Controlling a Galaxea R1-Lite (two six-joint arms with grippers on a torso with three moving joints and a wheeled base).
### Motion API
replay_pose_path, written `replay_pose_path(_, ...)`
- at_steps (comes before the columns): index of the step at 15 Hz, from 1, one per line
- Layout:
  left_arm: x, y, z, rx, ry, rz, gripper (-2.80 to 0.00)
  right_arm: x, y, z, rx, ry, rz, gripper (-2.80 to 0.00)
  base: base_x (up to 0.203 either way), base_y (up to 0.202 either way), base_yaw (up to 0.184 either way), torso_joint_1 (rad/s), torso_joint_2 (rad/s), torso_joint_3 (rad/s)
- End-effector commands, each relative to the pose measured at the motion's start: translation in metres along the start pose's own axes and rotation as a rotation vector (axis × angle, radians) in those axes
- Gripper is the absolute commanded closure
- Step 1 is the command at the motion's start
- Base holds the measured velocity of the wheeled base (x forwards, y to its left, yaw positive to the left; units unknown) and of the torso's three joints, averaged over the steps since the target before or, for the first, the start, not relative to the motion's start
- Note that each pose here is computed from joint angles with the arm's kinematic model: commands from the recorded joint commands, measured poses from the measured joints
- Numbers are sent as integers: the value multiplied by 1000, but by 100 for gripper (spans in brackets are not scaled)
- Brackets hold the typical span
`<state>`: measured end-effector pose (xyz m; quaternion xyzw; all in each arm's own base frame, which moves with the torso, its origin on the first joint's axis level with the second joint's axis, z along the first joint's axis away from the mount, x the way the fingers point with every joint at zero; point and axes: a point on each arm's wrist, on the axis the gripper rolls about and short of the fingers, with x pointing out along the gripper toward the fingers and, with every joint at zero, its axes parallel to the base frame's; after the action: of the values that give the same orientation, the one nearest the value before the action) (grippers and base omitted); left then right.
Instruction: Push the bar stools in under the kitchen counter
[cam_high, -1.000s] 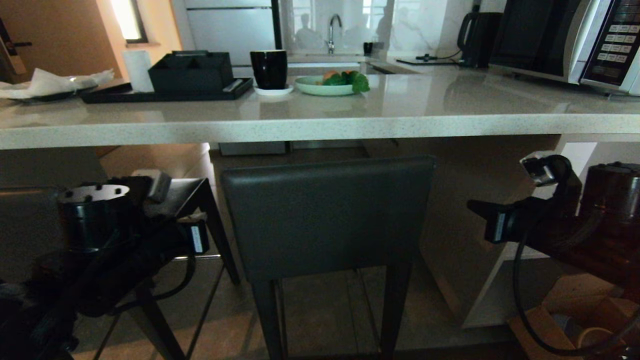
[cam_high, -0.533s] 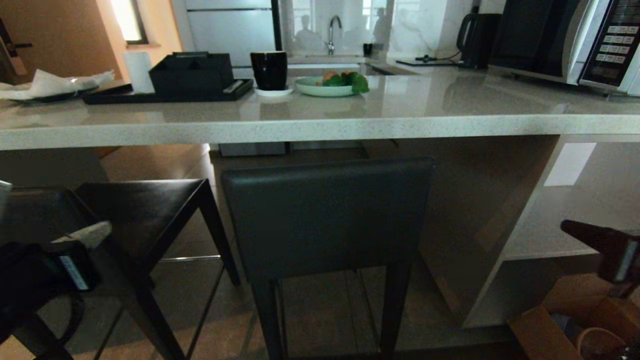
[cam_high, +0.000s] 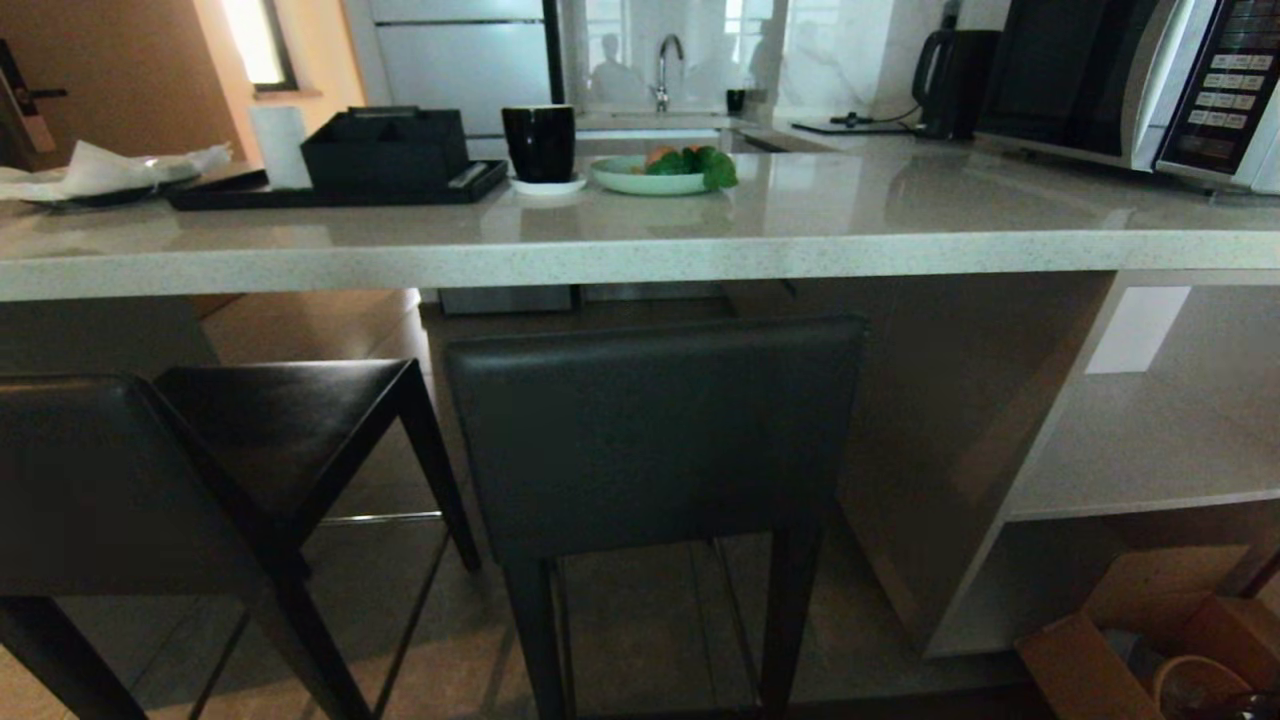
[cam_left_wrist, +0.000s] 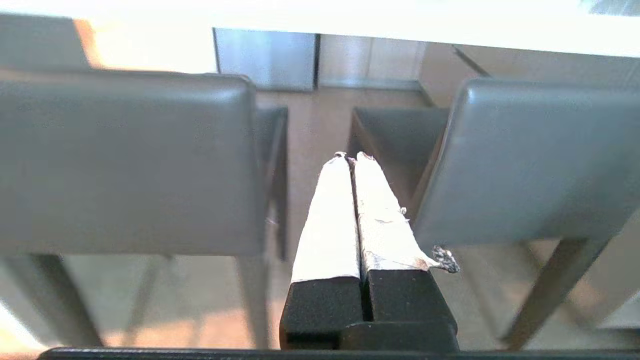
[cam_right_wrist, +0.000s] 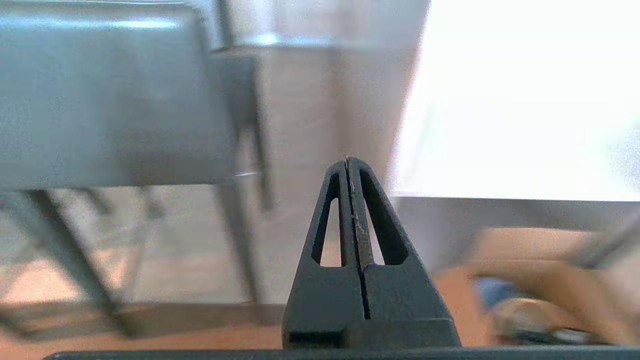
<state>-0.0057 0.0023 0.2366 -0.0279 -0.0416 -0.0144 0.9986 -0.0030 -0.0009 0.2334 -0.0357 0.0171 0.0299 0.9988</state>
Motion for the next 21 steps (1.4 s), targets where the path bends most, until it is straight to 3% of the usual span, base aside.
replay_pose_path(1, -35, 2, -7, 43, -75, 5, 0, -52, 0, -8, -29, -89, -51, 0, 0, 0, 0, 0, 0, 0)
replay_pose_path(3, -39, 4, -8, 49, -65, 105, 0, -80, 6, -17, -50, -69, -128, 0, 0, 0, 0, 0, 0, 0)
replay_pose_path(5, -43, 1, -10, 58, -75, 179, 0, -88, 7, -13, -58, -92, -140, 0, 0, 0, 0, 0, 0, 0)
replay_pose_path(7, -52, -1, -31, 69, -87, 142, 0, -93, 9, -19, -60, -125, -68, 0, 0, 0, 0, 0, 0, 0)
replay_pose_path(9, -62, 0, -60, 79, -100, 108, 0, -103, 12, -43, -76, -174, -11, 0, 0, 0, 0, 0, 0, 0)
replay_pose_path(10, -61, 2, -82, 94, -68, 105, 0, -100, 13, -57, -86, -157, -7, 0, 0, 0, 0, 0, 0, 0)
replay_pose_path(12, -46, 5, -118, 109, 27, 104, 0, -84, 13, -77, -24, -63, 4, 0, 0, 0, 0, 0, 0, 0)
replay_pose_path(14, -32, 6, -150, 145, 53, 72, 0, -66, 14, -97, -6, 14, 40, 0, 0, 0, 0, 0, 0, 0)
replay_pose_path(17, -30, 6, -159, 175, 88, 12, 0, -32, 15, -134, -23, 21, 48, 0, 0, 0, 0, 0, 0, 0)
replay_pose_path(19, -30, 6, -159, 120, 86, 24, 0, -14, 15, -161, -69, 6, 23, 0, 0, 0, 0, 0, 0, 0)
replay_pose_path(21, -30, 6, -159, 105, 84, 27, 0, -13, 15, -162, -46, -7, -8, 0, 0, 0, 0, 0, 0, 0)
